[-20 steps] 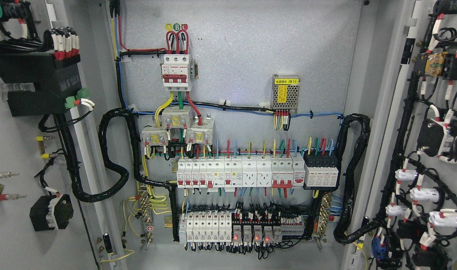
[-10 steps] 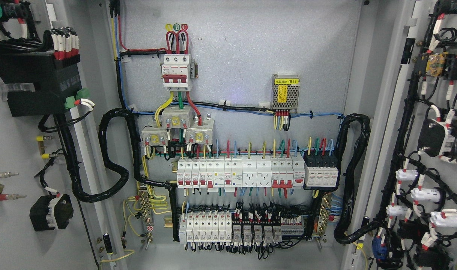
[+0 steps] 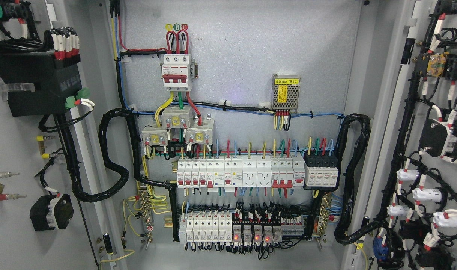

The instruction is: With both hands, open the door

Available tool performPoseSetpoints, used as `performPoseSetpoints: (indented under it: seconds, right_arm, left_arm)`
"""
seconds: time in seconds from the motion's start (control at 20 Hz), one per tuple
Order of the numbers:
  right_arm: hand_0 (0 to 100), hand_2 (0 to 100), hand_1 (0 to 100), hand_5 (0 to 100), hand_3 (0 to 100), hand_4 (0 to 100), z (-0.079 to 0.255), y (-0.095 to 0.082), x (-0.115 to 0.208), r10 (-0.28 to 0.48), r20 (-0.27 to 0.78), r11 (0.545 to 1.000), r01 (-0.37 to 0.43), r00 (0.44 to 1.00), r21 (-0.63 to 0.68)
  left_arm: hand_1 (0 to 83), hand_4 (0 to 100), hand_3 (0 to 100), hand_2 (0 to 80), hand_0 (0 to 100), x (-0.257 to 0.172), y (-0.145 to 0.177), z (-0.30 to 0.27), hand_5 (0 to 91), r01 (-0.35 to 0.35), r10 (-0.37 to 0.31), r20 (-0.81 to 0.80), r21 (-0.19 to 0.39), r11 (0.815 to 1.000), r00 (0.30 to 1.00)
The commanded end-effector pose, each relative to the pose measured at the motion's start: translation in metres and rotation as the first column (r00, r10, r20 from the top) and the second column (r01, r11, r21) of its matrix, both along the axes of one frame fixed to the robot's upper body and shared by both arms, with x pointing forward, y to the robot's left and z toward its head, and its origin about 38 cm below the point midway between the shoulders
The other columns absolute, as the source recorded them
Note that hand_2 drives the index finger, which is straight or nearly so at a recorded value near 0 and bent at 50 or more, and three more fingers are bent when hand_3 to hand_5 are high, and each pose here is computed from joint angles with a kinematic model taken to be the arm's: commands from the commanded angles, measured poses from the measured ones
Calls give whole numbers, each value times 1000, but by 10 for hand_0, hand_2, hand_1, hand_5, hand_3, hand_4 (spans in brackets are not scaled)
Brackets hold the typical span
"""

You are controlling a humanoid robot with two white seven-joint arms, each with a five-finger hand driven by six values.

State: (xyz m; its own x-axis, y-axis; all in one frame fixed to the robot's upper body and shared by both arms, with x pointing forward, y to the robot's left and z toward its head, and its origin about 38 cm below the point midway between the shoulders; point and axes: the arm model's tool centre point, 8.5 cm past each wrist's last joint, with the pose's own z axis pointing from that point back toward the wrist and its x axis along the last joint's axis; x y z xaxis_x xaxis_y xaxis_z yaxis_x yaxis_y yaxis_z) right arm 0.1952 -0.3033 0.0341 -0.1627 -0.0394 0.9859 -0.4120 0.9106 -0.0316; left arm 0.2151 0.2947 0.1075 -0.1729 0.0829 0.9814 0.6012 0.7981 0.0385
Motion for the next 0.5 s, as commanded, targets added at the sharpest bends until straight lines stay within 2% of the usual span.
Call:
performPoseSetpoints:
  seconds: [0.0,0.15,0.25,0.45]
  right_arm:
    - [218,0,0,0,0,0,4,-11,6,-41,31,999,41,999,-5]
    - [218,0,0,0,0,0,7,-15,11,-50,40,999,51,998,-6]
    - [218,0,0,0,0,0,9,-21,13,-80,29,996,79,996,38]
    - [218,0,0,0,0,0,11,-27,14,-92,34,995,90,995,43]
  left_arm:
    - [0,35,28,27,288,-10,45,16,0,-123,122,39,22,992,992]
    - [0,35,27,27,288,-18,60,10,0,-128,127,27,42,991,991]
    - [0,35,27,27,288,-20,71,10,0,-154,153,26,50,987,988]
    - [0,35,28,27,288,-21,88,8,0,-193,193,13,25,981,981]
